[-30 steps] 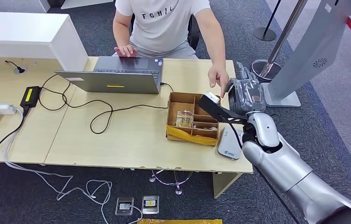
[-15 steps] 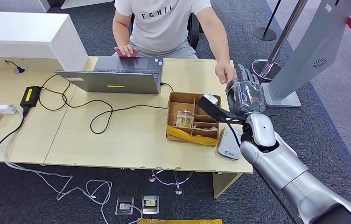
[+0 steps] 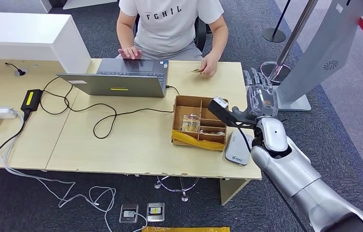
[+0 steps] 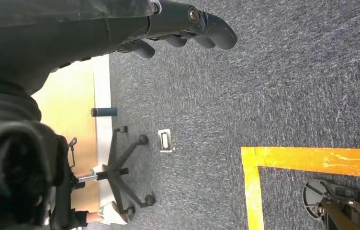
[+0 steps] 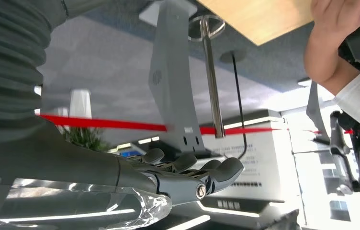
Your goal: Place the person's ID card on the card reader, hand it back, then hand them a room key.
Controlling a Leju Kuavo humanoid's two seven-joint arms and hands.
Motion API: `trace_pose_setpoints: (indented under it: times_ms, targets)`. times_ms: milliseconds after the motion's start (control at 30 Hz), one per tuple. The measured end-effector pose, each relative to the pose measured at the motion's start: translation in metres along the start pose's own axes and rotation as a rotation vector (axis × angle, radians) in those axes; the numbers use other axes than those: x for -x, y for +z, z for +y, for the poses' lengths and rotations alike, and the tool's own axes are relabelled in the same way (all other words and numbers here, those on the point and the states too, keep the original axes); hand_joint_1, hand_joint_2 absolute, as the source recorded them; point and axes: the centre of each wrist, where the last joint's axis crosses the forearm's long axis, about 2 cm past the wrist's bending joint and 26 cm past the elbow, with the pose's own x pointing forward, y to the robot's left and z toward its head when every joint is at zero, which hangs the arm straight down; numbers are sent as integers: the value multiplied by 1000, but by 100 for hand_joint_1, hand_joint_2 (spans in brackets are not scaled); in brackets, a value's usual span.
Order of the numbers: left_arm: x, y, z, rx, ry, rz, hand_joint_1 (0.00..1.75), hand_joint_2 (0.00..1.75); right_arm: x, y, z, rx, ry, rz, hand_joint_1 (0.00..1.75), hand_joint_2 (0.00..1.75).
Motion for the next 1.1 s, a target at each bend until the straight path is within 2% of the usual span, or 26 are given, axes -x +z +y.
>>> trace_pose_setpoints:
  times_ms: [267,633,833,1100]
  targets:
    - [0,0,0,4,12,6,0,0,5,13,-7,-23,-118,40,0,175]
    - [1,0,-1,-24,46,14,0,0,6,64,-17,-14,-143,30,0,175]
    - [0,1,-5,-36,57,26,0,0,-1,94,-5,20,-203,-16,0,175]
    - [-2,2,-11,-41,63,33,0,0,-13,119,17,31,-256,-70,0,175]
